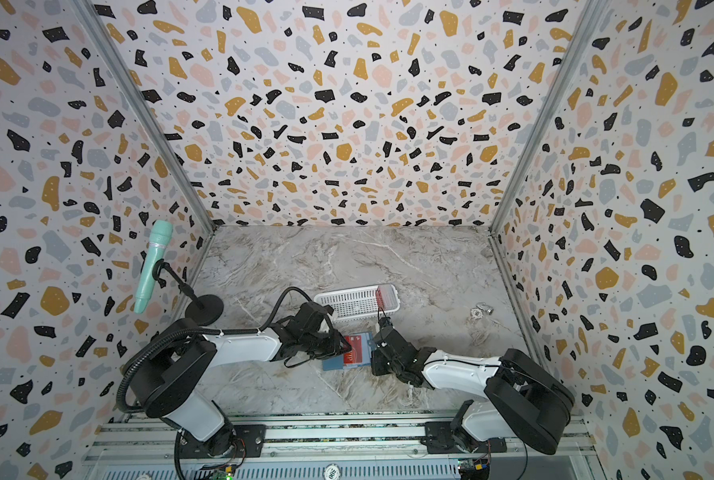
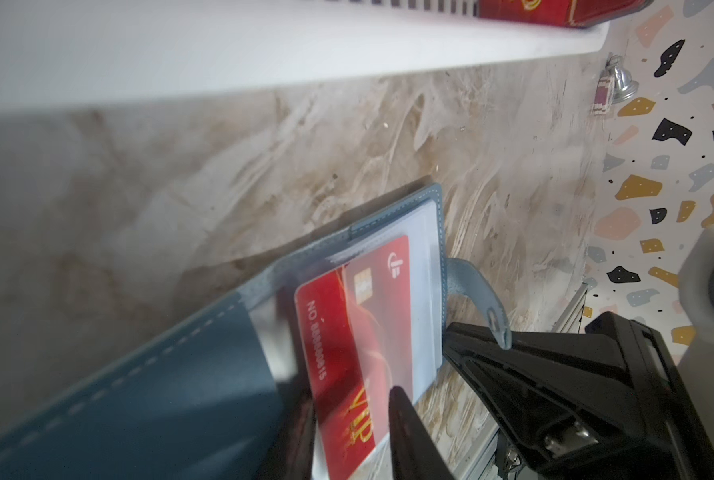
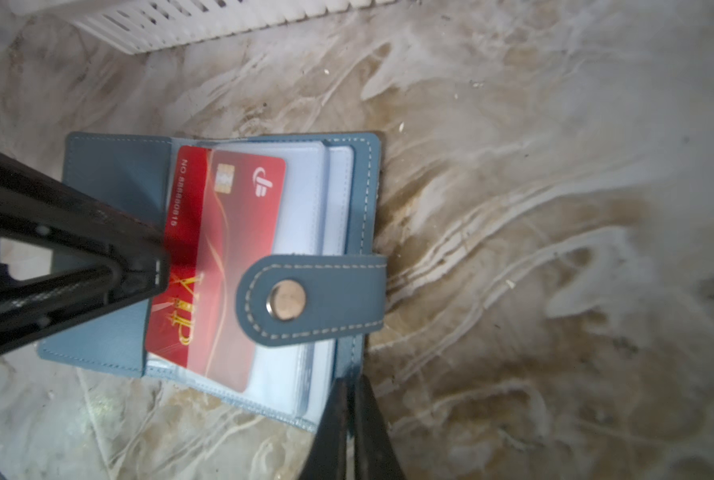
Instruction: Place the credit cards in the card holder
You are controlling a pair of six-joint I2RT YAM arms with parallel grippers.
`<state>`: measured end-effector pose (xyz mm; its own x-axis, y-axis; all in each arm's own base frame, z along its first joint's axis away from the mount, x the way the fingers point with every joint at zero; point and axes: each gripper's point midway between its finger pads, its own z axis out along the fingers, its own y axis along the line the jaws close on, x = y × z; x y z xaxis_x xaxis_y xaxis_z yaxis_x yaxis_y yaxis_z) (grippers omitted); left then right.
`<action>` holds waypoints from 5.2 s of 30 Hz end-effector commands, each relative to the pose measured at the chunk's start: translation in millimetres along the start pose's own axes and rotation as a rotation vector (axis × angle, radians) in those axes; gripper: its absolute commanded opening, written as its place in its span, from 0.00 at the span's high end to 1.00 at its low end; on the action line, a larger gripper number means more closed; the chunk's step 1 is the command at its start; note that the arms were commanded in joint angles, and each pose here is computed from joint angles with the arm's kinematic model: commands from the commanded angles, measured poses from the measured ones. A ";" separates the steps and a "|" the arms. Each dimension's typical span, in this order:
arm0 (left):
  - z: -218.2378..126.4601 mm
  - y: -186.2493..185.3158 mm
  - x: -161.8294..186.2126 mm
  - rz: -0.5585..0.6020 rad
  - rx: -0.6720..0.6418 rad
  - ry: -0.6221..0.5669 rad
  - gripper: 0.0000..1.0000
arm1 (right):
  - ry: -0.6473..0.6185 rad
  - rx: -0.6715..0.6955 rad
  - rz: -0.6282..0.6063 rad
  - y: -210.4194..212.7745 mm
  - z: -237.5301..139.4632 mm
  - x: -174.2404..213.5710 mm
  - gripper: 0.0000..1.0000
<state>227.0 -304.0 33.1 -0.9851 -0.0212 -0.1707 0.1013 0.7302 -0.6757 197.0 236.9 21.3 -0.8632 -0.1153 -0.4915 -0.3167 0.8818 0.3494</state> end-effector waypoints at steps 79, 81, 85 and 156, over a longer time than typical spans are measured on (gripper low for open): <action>7.3 4.9 6.3 0.078 -0.170 0.044 0.92 | -0.033 -0.243 0.097 28.0 -14.5 -10.6 0.81; 4.0 4.8 3.8 0.083 -0.184 0.030 0.92 | -0.034 -0.239 0.100 27.0 -14.2 -10.2 0.81; -3.7 -3.5 -1.4 0.092 -0.174 0.007 0.93 | -0.035 -0.226 0.105 23.9 -13.8 -9.5 0.82; 11.8 14.7 14.7 0.071 -0.196 0.049 0.95 | -0.038 -0.311 0.111 38.1 -6.2 -18.6 0.79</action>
<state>224.0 -305.8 23.2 -0.9776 0.0573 -0.2023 0.1576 0.8366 -0.5246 192.3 263.9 36.3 -0.9005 -0.0134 -0.4347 -0.3085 0.7242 0.6168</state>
